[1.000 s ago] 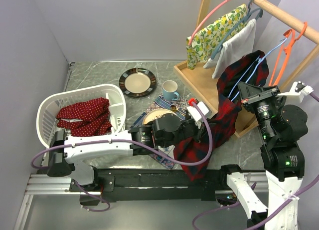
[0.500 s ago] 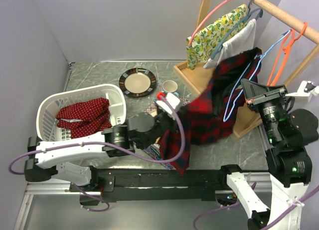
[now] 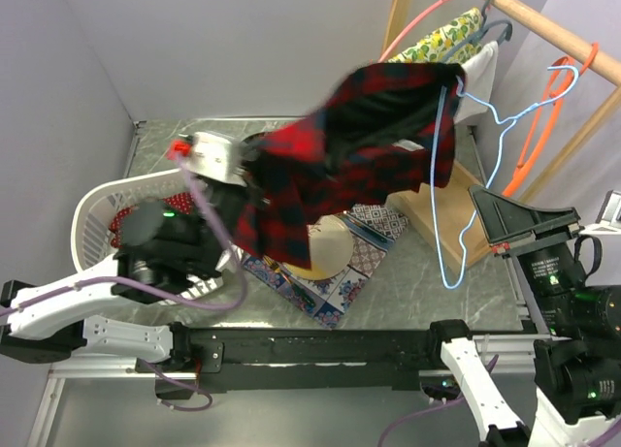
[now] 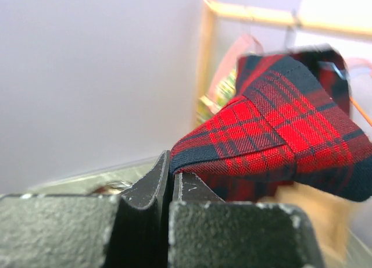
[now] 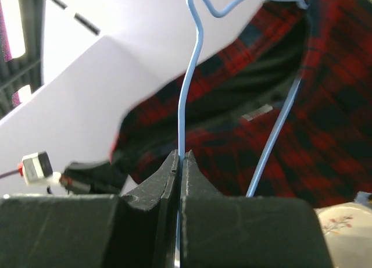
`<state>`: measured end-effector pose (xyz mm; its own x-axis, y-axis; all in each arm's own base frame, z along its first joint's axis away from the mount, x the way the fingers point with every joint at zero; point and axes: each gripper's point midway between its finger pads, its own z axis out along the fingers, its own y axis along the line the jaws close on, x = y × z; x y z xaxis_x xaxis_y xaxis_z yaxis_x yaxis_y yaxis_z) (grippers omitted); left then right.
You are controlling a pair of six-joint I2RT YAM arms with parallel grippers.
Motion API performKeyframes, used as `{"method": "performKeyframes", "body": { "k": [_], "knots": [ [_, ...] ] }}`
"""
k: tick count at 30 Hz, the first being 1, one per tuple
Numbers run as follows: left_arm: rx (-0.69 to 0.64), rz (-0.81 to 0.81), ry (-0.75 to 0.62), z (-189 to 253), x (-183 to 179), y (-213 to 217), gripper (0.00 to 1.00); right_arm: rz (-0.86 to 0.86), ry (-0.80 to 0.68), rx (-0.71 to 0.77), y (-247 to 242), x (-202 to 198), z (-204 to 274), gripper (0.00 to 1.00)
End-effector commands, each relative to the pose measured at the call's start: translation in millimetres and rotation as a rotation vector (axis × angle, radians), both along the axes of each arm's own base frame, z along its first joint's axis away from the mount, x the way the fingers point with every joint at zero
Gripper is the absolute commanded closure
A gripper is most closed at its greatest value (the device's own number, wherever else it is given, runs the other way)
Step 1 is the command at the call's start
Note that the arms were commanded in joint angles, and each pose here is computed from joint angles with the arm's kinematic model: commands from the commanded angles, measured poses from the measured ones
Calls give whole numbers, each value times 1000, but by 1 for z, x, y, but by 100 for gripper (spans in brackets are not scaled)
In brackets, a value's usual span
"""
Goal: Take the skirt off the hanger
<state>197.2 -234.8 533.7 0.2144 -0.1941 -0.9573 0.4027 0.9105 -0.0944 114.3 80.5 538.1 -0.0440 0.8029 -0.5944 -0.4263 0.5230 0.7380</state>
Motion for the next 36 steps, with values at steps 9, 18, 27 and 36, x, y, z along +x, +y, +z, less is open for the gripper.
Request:
{"method": "performKeyframes", "body": {
  "k": [9, 18, 27, 36],
  "knots": [
    [-25, 417, -105, 54, 10, 113, 99, 246, -237, -17, 32, -79, 45, 100],
    [-34, 628, -160, 92, 30, 166, 99, 178, -258, -70, 24, -87, 42, 100],
    [66, 888, -290, 148, 21, 219, 99, 161, -274, -99, 24, -80, 35, 100],
    [144, 1055, -309, 140, 37, 258, 99, 124, -280, -129, 20, -76, 34, 100]
  ]
}}
